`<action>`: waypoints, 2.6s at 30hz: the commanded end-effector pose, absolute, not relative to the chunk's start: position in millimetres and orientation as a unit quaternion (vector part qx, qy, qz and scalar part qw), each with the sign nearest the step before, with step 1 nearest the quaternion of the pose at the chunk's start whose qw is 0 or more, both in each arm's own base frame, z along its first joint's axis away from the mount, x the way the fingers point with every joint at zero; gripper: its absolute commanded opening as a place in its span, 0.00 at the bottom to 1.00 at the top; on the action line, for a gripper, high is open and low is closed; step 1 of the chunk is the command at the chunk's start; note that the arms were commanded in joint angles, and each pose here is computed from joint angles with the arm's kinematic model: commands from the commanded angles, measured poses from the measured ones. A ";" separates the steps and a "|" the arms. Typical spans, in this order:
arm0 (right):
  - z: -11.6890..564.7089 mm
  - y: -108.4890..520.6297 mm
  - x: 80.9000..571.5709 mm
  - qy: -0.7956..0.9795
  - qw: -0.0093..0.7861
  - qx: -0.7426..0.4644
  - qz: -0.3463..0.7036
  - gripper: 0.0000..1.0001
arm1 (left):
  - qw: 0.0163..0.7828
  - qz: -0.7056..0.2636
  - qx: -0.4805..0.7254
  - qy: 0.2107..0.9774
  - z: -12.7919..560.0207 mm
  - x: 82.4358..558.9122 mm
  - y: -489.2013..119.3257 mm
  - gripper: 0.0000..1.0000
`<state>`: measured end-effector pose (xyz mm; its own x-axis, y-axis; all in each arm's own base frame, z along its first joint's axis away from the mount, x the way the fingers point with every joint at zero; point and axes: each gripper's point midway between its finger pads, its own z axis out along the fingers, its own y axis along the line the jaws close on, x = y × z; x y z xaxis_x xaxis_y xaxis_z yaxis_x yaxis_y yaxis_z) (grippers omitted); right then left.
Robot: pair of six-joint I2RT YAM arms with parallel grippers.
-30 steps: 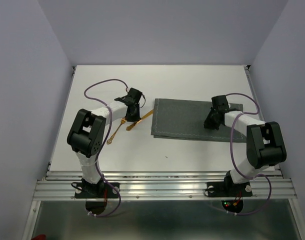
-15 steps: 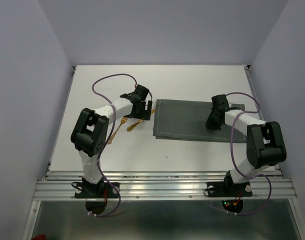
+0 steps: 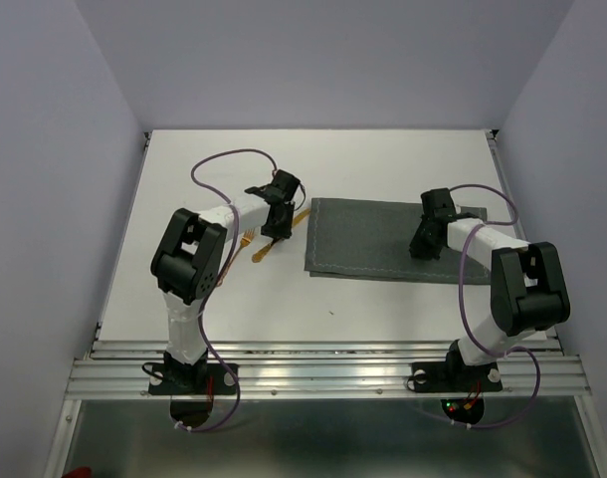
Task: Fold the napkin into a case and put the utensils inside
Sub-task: Move the knife to the center of the board, then smooth out the rectangle-folded napkin at the center of the board.
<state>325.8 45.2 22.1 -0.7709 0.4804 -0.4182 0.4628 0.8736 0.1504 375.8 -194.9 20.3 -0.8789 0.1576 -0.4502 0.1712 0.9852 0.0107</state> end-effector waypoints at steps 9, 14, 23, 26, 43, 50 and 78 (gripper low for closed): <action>33.8 43.1 330.4 0.936 0.238 0.259 0.023 0.19 | 0.216 0.038 0.018 0.976 15.9 384.5 -136.5 0.35; 28.5 48.4 326.9 0.936 0.234 0.262 0.039 0.19 | 0.230 0.071 0.012 0.970 27.1 397.1 -124.3 0.35; 20.4 54.6 321.5 0.939 0.220 0.260 0.054 0.19 | 0.293 0.024 0.014 0.956 86.9 406.7 -148.5 0.45; 21.2 60.8 320.6 0.937 0.219 0.264 0.072 0.19 | 0.314 0.003 0.025 0.949 110.5 402.6 -166.9 0.49; 23.3 169.8 311.8 0.952 0.224 0.187 0.094 0.18 | 0.261 -0.169 0.081 0.947 100.1 334.2 -255.7 0.44; 63.8 171.3 332.1 0.945 0.277 0.168 0.042 0.19 | 0.267 -0.132 0.071 0.952 95.0 329.3 -234.1 0.45; 43.4 35.2 243.7 0.916 0.249 0.313 0.023 0.26 | 0.195 -0.099 0.093 0.971 23.2 325.8 -228.0 0.49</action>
